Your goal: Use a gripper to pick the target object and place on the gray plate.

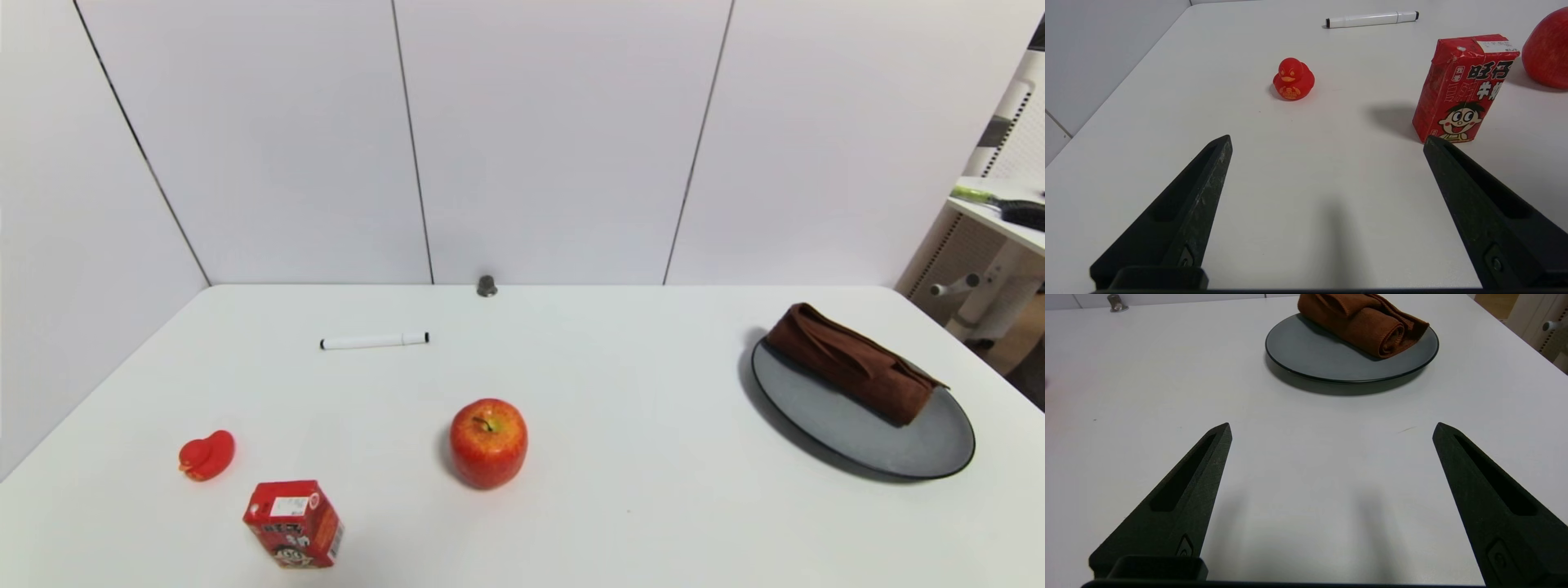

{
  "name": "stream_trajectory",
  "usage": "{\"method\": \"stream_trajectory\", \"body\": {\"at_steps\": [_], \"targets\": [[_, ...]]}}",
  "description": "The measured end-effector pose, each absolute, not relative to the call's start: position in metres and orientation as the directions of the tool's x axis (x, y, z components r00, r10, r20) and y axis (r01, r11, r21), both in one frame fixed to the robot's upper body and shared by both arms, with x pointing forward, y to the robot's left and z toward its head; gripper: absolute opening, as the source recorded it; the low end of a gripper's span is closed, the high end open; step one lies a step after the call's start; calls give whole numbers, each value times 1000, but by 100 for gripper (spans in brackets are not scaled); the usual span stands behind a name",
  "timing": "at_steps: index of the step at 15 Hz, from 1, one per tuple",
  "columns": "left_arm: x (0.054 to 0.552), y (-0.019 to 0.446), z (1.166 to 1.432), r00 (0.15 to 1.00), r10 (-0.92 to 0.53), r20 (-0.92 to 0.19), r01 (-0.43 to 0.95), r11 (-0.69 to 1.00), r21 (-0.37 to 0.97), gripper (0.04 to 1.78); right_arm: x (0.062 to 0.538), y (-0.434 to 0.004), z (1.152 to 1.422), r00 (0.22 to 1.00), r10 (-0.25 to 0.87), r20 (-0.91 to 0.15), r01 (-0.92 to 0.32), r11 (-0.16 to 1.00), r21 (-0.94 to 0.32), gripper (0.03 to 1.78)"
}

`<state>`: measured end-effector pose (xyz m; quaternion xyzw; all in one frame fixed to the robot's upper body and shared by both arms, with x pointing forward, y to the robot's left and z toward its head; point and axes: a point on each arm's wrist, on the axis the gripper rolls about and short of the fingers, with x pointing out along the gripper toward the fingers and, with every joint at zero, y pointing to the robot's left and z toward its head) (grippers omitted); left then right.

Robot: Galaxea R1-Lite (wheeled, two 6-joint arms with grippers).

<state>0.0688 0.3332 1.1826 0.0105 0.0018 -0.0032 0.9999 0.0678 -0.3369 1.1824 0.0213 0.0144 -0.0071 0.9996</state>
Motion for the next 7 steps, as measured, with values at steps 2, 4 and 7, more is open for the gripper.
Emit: {"method": "stream_trajectory", "body": {"at_steps": [2,4,7], "targets": [[69,333,1183,1000,-6,-4,6,1000,21,169,68,-337,1183,999,-15,-28,16,999,44,170],[69,333,1183,1000,-6,-4,6,1000,21,169,68,-337,1183,999,-22,-28,23,999,42,170],[69,333,1183,1000,-6,-4,6,1000,21,169,68,-337,1183,999,-24,-29,25,999,43,170]]}}
